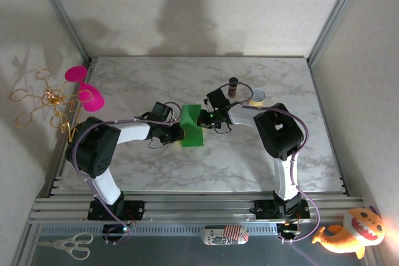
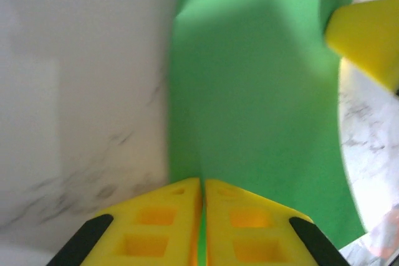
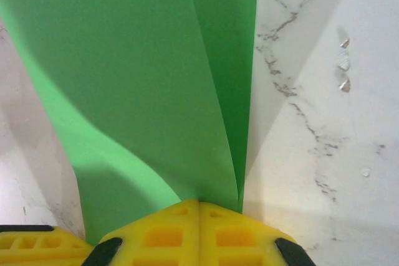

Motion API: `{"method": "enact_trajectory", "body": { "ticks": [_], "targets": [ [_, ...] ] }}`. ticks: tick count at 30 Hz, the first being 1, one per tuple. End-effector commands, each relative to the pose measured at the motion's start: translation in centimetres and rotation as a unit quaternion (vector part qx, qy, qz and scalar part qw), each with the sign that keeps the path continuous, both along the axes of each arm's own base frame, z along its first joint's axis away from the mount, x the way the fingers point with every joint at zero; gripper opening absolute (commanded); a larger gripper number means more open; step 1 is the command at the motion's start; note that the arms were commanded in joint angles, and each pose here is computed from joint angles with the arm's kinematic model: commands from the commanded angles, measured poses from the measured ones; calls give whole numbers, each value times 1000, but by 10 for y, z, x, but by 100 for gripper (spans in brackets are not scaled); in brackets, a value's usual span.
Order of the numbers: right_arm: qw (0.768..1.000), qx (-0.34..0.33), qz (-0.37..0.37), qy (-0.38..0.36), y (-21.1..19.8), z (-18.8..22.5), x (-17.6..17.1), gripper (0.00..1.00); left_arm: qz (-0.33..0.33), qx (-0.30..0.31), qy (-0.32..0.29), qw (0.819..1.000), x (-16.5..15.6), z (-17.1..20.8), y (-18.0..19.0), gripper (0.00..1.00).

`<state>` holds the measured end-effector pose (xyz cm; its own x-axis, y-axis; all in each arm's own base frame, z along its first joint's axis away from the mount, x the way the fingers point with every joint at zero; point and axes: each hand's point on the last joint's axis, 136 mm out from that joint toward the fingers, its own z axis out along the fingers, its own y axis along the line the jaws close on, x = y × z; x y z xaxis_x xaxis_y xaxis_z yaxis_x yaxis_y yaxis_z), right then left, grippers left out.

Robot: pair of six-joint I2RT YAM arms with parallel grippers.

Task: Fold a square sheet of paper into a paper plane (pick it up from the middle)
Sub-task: First fold the square sheet of paper in half at the center of the table.

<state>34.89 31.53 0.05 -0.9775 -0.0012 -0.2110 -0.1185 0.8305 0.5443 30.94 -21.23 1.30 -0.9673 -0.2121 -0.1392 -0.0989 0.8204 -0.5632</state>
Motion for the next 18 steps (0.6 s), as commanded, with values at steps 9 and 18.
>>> {"method": "enact_trajectory", "body": {
  "ticks": [9,18],
  "targets": [
    [957,-244,-24,157,-111,-119,-88,5,16,-81,-12,996,13,50,-30,12],
    [957,-240,-25,160,-110,-119,-89,5,7,-17,47,999,-10,-7,-22,11]
  ]
}}
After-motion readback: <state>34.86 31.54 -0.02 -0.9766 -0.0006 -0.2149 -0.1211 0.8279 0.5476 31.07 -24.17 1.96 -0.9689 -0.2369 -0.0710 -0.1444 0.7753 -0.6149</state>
